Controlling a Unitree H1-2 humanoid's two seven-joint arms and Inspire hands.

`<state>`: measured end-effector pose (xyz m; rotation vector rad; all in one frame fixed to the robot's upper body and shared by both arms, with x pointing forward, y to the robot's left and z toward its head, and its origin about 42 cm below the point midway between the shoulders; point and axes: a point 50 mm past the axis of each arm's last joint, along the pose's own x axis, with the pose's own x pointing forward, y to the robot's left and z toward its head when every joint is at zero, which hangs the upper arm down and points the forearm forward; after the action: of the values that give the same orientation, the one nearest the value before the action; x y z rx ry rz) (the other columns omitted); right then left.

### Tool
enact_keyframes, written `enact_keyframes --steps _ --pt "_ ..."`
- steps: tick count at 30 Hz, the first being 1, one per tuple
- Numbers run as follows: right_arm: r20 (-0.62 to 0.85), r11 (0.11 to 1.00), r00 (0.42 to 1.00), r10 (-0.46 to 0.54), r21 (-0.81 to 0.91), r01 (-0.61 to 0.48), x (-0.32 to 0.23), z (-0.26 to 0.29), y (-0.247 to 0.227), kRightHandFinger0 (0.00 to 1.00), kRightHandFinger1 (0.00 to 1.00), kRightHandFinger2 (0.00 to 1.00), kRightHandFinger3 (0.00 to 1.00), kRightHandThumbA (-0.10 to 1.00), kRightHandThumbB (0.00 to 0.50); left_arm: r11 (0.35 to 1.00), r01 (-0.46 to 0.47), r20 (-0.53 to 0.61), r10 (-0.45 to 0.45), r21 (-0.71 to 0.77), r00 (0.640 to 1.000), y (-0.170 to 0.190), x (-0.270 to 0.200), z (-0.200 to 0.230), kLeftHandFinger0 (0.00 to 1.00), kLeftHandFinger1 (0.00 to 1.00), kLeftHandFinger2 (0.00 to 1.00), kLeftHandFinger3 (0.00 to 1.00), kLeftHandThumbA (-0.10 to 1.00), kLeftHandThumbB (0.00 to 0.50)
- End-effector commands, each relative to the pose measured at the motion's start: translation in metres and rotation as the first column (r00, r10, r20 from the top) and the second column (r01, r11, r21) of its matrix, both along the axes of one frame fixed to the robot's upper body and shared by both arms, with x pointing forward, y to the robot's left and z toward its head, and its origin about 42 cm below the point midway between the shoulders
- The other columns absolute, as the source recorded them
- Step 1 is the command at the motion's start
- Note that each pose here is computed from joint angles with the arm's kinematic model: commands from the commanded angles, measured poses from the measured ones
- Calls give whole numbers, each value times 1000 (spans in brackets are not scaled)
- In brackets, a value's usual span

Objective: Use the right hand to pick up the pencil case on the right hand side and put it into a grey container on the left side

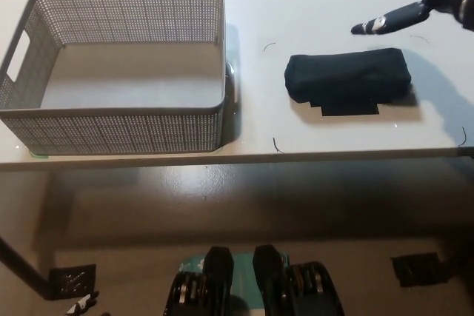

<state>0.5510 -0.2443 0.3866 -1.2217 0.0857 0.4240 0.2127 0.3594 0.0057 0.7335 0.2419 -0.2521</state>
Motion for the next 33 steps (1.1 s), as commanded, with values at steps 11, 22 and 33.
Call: enact_keyframes --steps 11,22,33 --pt "33 999 999 10 -38 -9 8 -8 17 1000 1000 1000 1000 847 500 998 64 21 -65 22 998 10 9 14 1000 1000 1000 1000 1000 265" --pt "-8 997 999 -39 -70 38 14 -27 5 1000 1000 1000 1000 819 500 997 79 28 -79 11 996 10 11 16 1000 1000 1000 1000 987 226" --pt "-31 981 990 -138 -139 133 27 -42 -8 1000 1000 1000 1000 820 500 995 103 20 -104 17 994 11 13 17 1000 999 1000 1000 962 258"
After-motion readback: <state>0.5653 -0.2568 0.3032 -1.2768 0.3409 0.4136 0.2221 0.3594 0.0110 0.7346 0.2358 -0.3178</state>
